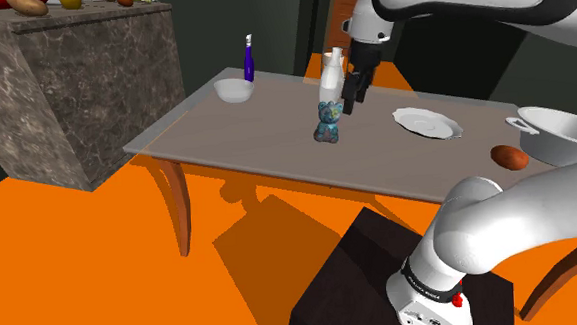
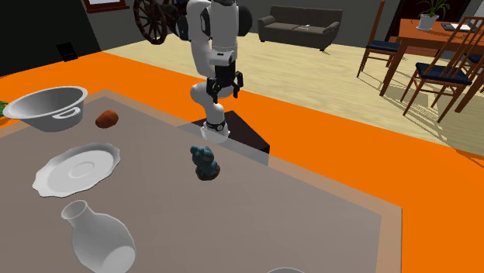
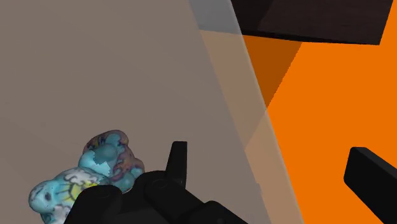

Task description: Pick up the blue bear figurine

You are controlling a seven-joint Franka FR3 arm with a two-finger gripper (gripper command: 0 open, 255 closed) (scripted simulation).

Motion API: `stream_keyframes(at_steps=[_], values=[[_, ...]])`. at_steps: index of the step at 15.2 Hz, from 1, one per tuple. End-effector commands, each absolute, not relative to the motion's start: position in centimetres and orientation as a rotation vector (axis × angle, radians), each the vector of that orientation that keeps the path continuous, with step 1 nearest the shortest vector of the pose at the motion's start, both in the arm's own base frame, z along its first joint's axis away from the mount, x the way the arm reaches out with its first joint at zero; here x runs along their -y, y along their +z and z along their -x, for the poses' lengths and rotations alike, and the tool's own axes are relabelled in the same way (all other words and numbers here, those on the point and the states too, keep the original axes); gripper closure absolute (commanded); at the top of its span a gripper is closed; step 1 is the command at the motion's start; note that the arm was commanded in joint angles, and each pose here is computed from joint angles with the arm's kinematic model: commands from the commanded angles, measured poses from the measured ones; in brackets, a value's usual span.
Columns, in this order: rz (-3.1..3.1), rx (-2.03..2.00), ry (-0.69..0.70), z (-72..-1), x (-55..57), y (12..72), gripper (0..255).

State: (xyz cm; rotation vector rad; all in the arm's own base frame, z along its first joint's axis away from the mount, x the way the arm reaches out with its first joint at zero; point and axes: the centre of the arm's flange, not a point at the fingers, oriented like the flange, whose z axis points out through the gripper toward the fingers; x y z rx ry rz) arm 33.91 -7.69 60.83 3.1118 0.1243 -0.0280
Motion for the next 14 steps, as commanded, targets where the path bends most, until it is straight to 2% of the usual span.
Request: stream_keyframes(at_steps=[1, 14], values=[[-3.122, -0.123, -0.025, -35.5, 9.8, 60.3, 0], [-3.192, -0.110, -0.010, -45.3, 24.3, 56.2, 0]])
